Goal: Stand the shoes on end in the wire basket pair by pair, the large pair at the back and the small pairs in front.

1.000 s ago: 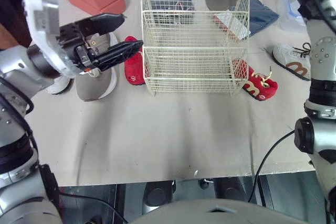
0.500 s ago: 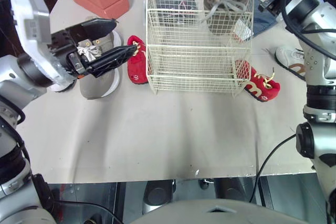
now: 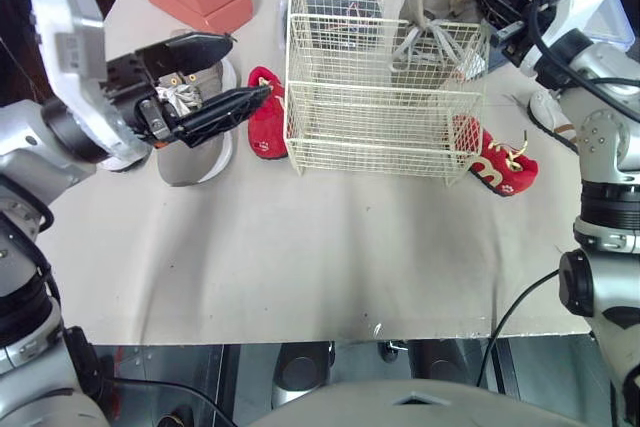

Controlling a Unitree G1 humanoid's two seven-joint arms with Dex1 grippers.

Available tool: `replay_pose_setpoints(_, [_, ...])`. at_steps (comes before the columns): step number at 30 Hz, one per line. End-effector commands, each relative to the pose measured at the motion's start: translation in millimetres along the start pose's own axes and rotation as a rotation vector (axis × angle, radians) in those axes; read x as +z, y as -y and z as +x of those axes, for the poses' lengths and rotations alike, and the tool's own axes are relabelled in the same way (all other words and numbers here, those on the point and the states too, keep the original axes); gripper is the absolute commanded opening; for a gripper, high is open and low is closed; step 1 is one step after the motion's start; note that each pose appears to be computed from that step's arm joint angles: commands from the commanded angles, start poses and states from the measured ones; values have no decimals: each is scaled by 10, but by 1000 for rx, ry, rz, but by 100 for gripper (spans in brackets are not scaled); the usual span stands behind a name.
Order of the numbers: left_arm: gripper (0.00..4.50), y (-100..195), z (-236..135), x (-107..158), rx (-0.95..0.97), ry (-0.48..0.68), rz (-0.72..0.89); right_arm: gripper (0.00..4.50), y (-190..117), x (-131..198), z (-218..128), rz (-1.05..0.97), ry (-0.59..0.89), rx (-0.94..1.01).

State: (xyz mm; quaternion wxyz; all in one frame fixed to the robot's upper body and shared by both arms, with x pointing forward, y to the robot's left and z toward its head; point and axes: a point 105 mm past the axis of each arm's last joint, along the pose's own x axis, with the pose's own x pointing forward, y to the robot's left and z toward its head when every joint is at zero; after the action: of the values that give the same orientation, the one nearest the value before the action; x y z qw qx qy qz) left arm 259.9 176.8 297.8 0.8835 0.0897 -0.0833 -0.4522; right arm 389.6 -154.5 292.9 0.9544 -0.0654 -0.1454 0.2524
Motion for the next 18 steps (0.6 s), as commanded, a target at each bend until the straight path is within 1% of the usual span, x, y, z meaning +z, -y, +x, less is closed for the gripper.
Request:
replay_pose_setpoints(1, [448, 6, -3, 118, 1, 26, 54, 41, 138, 8, -81, -24, 0, -64])
replay_pose_setpoints(2, [450, 3, 0, 112, 0, 24, 54, 85, 132, 21, -83, -27, 4, -59])
replay_pose_setpoints(3, [450, 0, 2, 109, 0, 23, 54, 110, 127, 32, -85, -29, 7, -54])
replay_pose_setpoints(4, [450, -6, 3, 107, 2, 21, 53, 151, 128, 51, -93, -37, 11, -52])
replay_pose_setpoints(5, [450, -17, 2, 102, 7, 19, 53, 211, 138, 88, -109, -52, 18, -49])
replay_pose_setpoints(10, [450, -75, -35, 50, 42, -4, 54, 447, 128, 270, -193, -106, 57, -11])
replay_pose_setpoints(14, [450, -147, -93, 8, 82, 3, 39, 447, 62, 355, -316, -127, 70, 63])
replay_pose_setpoints(16, [450, -249, -161, -58, 135, -8, 41, 447, -80, 406, -397, -106, 96, 155])
replay_pose_setpoints(18, [450, -359, -224, -127, 193, -21, 43, 447, -296, 421, -470, -83, 119, 268])
